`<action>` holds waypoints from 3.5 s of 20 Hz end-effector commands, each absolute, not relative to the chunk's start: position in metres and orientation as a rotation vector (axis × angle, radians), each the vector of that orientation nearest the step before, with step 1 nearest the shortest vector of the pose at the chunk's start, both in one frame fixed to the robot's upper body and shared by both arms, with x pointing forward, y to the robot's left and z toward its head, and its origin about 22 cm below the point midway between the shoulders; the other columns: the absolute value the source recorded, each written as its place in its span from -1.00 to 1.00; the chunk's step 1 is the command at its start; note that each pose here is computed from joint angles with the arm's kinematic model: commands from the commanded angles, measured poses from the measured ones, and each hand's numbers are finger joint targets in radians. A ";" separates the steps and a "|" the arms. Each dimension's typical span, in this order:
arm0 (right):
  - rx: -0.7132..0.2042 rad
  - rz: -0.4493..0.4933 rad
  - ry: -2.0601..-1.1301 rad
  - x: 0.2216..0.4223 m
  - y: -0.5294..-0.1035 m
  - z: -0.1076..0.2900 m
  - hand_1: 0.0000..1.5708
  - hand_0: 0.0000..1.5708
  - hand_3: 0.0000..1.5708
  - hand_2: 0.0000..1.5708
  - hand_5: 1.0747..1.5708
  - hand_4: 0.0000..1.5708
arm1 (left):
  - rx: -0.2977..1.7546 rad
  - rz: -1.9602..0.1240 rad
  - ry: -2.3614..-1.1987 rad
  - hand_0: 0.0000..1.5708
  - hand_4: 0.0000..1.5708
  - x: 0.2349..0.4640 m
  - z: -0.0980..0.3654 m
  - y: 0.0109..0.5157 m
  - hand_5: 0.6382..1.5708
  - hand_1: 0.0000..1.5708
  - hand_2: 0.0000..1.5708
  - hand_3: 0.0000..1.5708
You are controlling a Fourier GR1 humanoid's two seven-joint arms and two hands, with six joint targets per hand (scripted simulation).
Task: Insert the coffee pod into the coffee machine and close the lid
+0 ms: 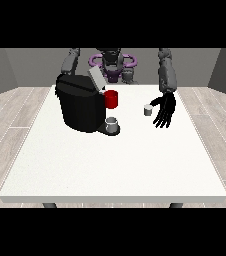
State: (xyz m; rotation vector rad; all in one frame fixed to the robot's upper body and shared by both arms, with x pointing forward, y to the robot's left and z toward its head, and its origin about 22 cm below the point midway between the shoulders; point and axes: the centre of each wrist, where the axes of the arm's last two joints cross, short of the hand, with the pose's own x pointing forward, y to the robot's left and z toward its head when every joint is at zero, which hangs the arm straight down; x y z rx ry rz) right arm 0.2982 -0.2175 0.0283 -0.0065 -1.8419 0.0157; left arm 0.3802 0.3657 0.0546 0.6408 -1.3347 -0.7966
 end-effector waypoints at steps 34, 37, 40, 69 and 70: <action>-0.067 -0.082 -1.639 0.304 -0.250 -0.027 -1.00 -1.00 -1.00 -1.00 1.00 -0.64 | 0.486 -0.995 -1.443 0.93 -0.25 0.404 0.039 0.280 1.00 0.93 0.87 0.71; -0.030 -0.028 -1.674 0.291 -0.225 -0.030 -1.00 -1.00 -1.00 -1.00 1.00 -0.65 | 0.494 -0.941 -1.469 0.79 -0.23 0.408 0.046 0.297 1.00 0.79 0.75 0.63; -0.033 0.002 -1.579 0.277 -0.238 -0.049 -1.00 -1.00 -1.00 -1.00 1.00 -0.67 | 0.441 -0.924 -1.443 0.81 -0.27 0.408 0.040 0.269 1.00 0.81 0.79 0.70; 0.028 0.026 -1.722 0.314 -0.274 -0.014 -1.00 -1.00 -1.00 -1.00 1.00 -0.85 | 0.448 -0.760 -1.590 0.80 -0.18 0.449 0.173 0.229 1.00 0.80 0.85 0.74; 0.044 0.047 -1.764 0.306 -0.258 -0.031 -1.00 -1.00 -1.00 -1.00 1.00 -0.83 | 0.470 -0.763 -1.616 0.85 -0.17 0.450 0.187 0.237 1.00 0.85 0.87 0.73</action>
